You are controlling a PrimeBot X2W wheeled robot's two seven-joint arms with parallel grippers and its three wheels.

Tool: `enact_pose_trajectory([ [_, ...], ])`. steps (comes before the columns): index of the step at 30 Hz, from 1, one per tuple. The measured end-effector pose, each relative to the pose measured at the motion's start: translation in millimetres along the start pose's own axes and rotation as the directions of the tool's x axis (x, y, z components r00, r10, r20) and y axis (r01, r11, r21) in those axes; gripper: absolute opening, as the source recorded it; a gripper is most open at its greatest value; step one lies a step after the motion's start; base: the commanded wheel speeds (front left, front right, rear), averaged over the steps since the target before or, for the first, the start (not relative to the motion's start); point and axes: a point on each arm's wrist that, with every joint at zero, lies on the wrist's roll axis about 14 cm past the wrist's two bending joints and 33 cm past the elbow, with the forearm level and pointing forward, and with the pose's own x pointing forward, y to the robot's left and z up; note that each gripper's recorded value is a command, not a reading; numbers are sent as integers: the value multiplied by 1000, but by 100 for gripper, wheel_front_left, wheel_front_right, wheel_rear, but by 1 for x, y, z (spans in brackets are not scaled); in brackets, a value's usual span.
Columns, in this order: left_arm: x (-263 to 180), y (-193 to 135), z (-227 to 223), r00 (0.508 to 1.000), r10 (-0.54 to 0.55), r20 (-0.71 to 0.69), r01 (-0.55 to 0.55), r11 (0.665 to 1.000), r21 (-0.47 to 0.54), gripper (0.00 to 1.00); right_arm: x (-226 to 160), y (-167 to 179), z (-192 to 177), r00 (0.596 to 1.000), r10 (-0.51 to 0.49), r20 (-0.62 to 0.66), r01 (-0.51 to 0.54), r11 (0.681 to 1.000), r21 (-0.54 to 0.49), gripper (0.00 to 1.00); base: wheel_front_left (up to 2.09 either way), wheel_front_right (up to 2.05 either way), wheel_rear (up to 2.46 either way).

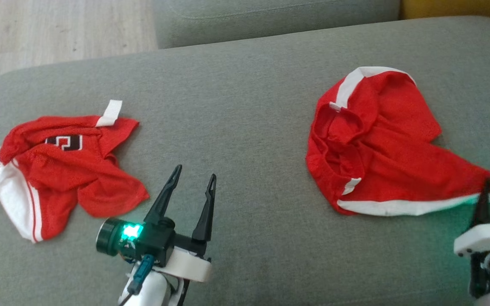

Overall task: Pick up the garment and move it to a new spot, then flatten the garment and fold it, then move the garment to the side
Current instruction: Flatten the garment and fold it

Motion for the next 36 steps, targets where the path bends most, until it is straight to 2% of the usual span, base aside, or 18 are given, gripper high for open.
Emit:
enact_pose_trajectory([
  [3,-3,2,-1,1000,9,-4,-9,1000,0,100,5,21,16,996,64,67,-62,998,-30,100,0,0,0],
  [6,-5,6,-2,1000,22,-7,-22,1000,2,100,7,64,32,974,189,124,-184,982,-48,100,0,0,0],
  [9,-8,10,-3,999,34,-12,-34,999,3,100,2,106,37,941,306,145,-304,952,-39,100,0,0,0],
  [11,-11,14,-4,999,45,-16,-45,999,3,100,-6,135,23,916,389,102,-388,921,-24,100,0,0,0],
  [18,-18,23,-9,996,78,-33,-78,997,4,100,-12,154,-24,899,433,-68,-430,901,54,100,0,0,0],
  [27,-25,31,-17,993,105,-58,-105,994,3,100,-8,178,-54,858,474,-197,-467,881,82,100,0,0,0],
  [28,-25,31,-17,993,105,-60,-105,994,3,100,-9,180,-57,853,478,-208,-472,878,83,97,0,0,0],
  [29,-25,31,-18,993,104,-61,-104,995,3,100,-10,182,-59,850,482,-214,-475,876,85,61,0,0,0],
  [30,-25,31,-19,993,104,-63,-104,995,3,100,-10,183,-60,847,485,-218,-478,874,89,18,0,0,0],
  [31,-25,31,-19,993,104,-64,-104,995,2,100,-10,184,-62,845,487,-223,-479,873,92,0,0,0,0],
  [36,-25,31,-21,992,105,-68,-105,994,1,100,-8,193,-58,838,505,-205,-496,863,98,0,0,0,0],
])
